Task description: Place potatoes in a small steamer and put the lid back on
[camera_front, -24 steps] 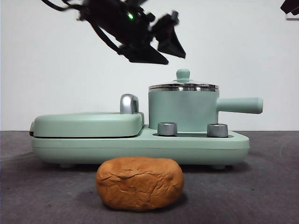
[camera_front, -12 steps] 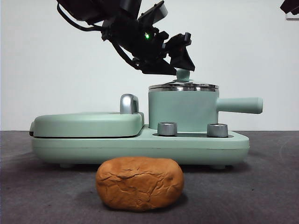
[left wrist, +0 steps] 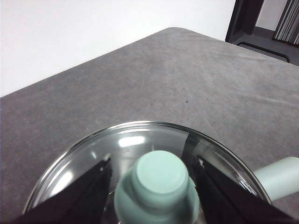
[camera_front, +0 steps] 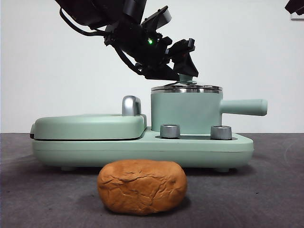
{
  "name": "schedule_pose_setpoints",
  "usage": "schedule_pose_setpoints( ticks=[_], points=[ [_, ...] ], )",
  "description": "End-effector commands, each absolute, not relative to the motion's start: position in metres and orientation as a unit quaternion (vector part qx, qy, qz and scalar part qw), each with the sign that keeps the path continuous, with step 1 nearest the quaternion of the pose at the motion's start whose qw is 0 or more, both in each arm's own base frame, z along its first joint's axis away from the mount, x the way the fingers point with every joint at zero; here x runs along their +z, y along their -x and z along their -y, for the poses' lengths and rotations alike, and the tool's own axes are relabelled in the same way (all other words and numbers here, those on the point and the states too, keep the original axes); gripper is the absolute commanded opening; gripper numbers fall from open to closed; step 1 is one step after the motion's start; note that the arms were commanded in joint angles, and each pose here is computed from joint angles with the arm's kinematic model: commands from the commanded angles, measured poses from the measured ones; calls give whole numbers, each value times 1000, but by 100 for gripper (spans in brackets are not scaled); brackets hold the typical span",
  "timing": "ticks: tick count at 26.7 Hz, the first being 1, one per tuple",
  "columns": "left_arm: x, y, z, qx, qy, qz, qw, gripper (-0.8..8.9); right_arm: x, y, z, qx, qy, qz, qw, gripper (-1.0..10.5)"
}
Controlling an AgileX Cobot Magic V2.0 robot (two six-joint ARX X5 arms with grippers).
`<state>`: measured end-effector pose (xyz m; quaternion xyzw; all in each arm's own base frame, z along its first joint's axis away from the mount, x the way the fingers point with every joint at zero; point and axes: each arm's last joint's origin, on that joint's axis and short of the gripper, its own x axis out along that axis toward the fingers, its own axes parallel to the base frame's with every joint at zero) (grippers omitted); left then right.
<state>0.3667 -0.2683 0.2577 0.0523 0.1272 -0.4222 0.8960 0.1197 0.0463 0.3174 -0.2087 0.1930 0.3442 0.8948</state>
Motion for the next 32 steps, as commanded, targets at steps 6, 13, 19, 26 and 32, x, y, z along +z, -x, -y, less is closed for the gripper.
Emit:
schedule_pose_setpoints(
  ticks=[6,13,19,26,32],
  points=[
    [254,-370,275,-424,-59,-129,894,140,321,-120,-47,343,202,-187,898,295],
    [255,-370,275,-425,-62,-125,895,14,321,-120,-47,343,202,-188,898,295],
    [258,-369,275,-425,-61,-119,895,14,321,-120,-47,343,202,-188,898,295],
    [277,-365,275,-397,-83,-88,910,14,321,-120,-47,343,202,-188,898,295],
    [300,-358,273,-392,-93,-54,914,14,321,-120,-47,343,202,-188,898,295]
  ],
)
